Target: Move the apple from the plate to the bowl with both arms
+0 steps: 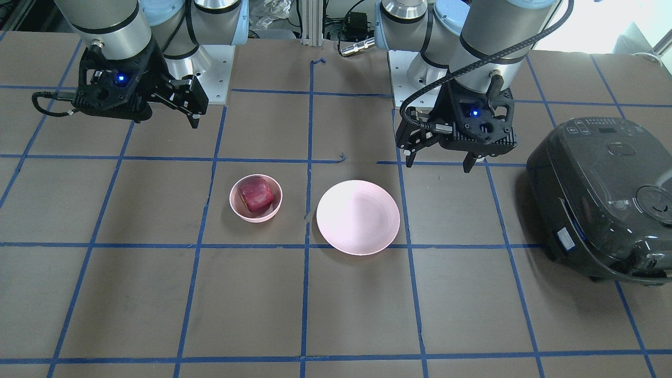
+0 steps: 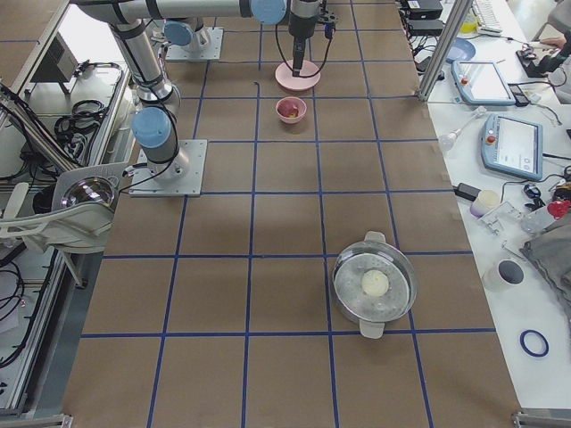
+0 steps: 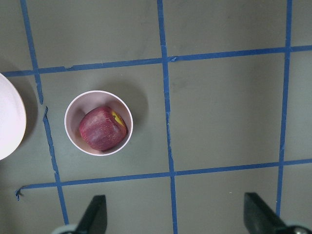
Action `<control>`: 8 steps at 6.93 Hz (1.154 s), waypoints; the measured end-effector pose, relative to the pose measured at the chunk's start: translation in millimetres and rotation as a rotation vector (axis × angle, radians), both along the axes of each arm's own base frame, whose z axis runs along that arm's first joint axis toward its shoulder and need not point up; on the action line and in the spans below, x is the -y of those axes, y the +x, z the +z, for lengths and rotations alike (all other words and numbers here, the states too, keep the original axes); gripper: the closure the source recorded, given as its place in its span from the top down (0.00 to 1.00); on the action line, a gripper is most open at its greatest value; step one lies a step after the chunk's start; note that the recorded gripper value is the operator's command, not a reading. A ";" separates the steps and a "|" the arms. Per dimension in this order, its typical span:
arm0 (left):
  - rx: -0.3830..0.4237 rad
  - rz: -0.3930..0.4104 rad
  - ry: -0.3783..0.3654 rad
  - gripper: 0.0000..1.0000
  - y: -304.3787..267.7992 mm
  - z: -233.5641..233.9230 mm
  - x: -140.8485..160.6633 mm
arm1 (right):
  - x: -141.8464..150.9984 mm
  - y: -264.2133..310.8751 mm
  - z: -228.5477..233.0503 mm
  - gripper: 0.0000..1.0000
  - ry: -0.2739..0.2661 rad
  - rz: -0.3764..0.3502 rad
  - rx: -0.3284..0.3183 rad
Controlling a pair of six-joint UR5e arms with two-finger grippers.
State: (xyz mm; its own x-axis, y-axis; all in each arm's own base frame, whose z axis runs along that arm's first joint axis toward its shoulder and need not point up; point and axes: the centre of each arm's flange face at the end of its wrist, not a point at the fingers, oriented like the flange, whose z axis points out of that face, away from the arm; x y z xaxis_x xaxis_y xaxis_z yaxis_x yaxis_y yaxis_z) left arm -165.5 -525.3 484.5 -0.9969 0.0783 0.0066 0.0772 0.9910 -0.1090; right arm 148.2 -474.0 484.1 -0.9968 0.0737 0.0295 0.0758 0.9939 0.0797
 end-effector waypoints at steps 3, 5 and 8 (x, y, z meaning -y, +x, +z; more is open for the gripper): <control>-0.001 0.001 0.000 1.00 0.2 0.2 0.0 | -1.0 -0.1 0.0 1.00 0.002 0.002 -0.007; -0.002 0.002 -0.001 1.00 0.2 0.2 0.0 | -1.0 -1.6 -0.2 1.00 0.002 0.004 -0.021; -0.003 0.003 -0.002 1.00 0.0 0.4 0.1 | -1.0 -2.0 -0.1 1.00 0.002 0.005 -0.023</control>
